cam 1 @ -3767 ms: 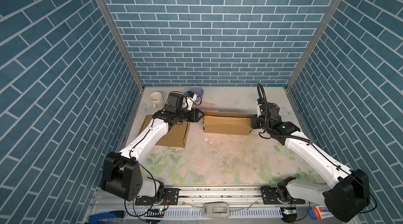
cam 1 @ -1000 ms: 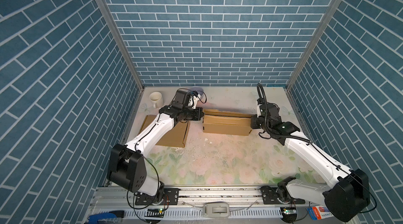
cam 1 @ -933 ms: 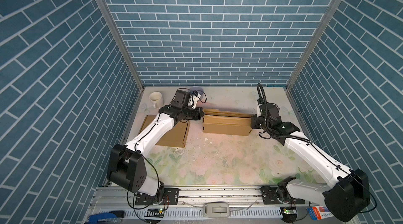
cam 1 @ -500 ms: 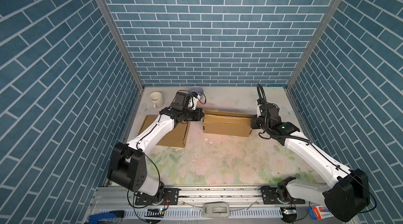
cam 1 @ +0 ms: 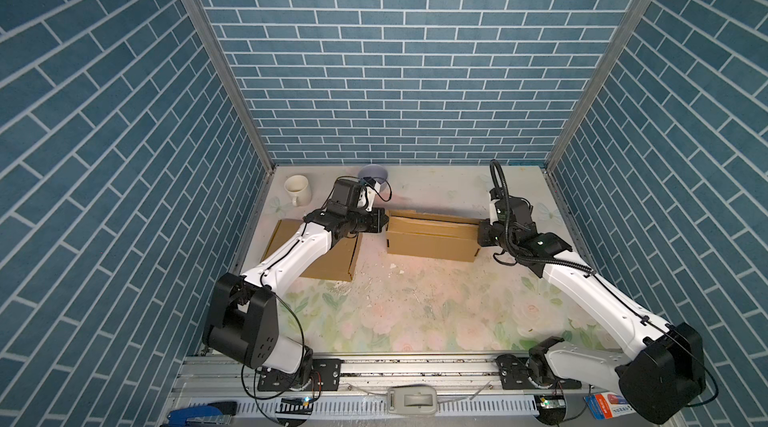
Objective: Fold the paper box
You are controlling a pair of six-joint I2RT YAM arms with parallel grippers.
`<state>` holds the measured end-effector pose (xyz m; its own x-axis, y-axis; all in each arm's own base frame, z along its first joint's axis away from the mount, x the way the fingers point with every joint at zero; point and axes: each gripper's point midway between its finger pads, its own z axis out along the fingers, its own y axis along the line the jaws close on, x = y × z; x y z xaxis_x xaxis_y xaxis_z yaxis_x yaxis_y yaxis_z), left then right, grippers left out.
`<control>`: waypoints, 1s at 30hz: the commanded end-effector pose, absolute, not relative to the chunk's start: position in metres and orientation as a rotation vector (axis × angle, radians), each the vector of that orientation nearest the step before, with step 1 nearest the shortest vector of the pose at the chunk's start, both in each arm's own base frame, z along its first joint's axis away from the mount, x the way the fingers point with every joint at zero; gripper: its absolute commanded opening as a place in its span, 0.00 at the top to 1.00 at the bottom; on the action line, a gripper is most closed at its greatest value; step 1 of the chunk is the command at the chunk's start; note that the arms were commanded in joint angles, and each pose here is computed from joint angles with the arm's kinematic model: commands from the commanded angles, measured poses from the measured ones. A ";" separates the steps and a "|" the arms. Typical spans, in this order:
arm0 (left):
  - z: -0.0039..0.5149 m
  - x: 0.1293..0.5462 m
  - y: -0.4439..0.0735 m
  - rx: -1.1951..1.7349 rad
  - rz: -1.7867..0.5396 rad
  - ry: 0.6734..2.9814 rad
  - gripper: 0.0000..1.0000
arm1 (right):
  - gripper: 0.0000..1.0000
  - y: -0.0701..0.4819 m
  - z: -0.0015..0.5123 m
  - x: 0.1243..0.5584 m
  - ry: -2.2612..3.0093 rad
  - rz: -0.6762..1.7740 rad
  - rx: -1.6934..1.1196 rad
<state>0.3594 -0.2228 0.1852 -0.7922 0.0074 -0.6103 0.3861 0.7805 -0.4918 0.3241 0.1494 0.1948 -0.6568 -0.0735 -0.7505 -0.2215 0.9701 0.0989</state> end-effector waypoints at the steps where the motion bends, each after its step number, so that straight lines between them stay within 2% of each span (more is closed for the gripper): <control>1: 0.154 0.340 -0.213 0.275 -0.787 2.489 1.00 | 0.87 0.167 0.216 0.316 2.259 0.338 -0.310; 7: 0.154 0.340 -0.214 0.272 -0.794 2.479 1.00 | 0.52 0.176 0.232 0.305 2.273 0.409 -0.449; 12: 0.153 0.340 -0.215 0.272 -0.798 2.474 1.00 | 0.34 0.163 0.251 0.297 2.246 0.304 -0.647; 17: 0.152 0.340 -0.216 0.275 -0.798 2.472 1.00 | 0.20 0.170 0.260 0.292 2.195 0.220 -0.923; 26: 0.147 0.340 -0.217 0.284 -0.788 2.487 1.00 | 0.02 0.219 0.239 0.291 2.078 0.146 -1.391; 30: 0.146 0.340 -0.219 0.289 -0.790 2.490 1.00 | 0.01 0.234 0.224 0.293 2.048 0.096 -1.514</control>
<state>0.3582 -0.2249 0.1824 -0.7756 0.0062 -0.6312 0.4013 0.7767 -0.4855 0.2950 0.2271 0.2163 -0.3093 -0.7867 -0.5342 -0.8555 0.4755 -0.2050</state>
